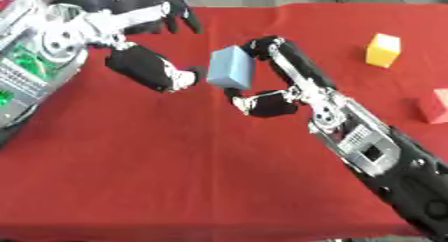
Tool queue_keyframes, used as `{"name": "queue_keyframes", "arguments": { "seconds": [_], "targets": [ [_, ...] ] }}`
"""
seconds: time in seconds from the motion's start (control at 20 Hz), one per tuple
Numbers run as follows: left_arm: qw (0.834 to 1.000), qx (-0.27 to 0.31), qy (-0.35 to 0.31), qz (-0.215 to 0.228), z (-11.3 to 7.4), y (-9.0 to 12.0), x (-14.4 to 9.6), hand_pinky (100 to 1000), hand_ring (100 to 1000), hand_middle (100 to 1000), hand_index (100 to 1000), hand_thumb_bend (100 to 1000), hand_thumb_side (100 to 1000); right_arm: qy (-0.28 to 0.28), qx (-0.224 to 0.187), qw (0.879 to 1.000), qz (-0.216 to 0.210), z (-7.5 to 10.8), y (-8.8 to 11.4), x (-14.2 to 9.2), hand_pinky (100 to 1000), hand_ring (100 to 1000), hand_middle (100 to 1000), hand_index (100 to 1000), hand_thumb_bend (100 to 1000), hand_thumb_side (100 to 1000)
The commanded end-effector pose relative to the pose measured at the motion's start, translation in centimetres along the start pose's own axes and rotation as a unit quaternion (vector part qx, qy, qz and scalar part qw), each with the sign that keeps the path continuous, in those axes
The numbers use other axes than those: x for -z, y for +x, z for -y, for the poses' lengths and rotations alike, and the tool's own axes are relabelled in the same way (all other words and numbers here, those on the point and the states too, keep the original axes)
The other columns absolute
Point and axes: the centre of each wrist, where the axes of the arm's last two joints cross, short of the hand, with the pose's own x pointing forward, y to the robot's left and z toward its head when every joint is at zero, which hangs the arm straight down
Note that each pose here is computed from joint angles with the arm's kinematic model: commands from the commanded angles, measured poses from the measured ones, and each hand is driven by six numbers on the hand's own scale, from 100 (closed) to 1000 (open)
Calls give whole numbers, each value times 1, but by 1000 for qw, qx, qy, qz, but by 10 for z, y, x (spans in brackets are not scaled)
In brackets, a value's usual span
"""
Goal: Pick up the objects with one hand, pass them to the other hand, and then place them into the box on the other side of the table.
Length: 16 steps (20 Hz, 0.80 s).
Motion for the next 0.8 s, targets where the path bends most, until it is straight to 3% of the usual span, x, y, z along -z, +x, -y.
{"name": "queue_keyframes", "arguments": {
  "seconds": [0.05,0.35,0.5,0.8],
  "targets": [
    [1000,25,-4,-5,-8,0,1,792,819,834,858,365,442,-6,-3,1000,20,6,11,2,812,779,475,596,100,100],
    [997,71,11,-10,-6,3,7,812,827,835,878,468,319,8,-3,999,35,5,18,1,814,779,476,596,100,100],
    [995,97,30,-10,-3,8,9,810,826,833,876,466,271,17,-4,999,41,4,21,0,815,779,476,596,100,100],
    [995,94,40,-2,2,11,12,806,824,840,883,447,221,29,-4,998,50,1,24,-1,814,779,476,596,100,100]
  ]
}}
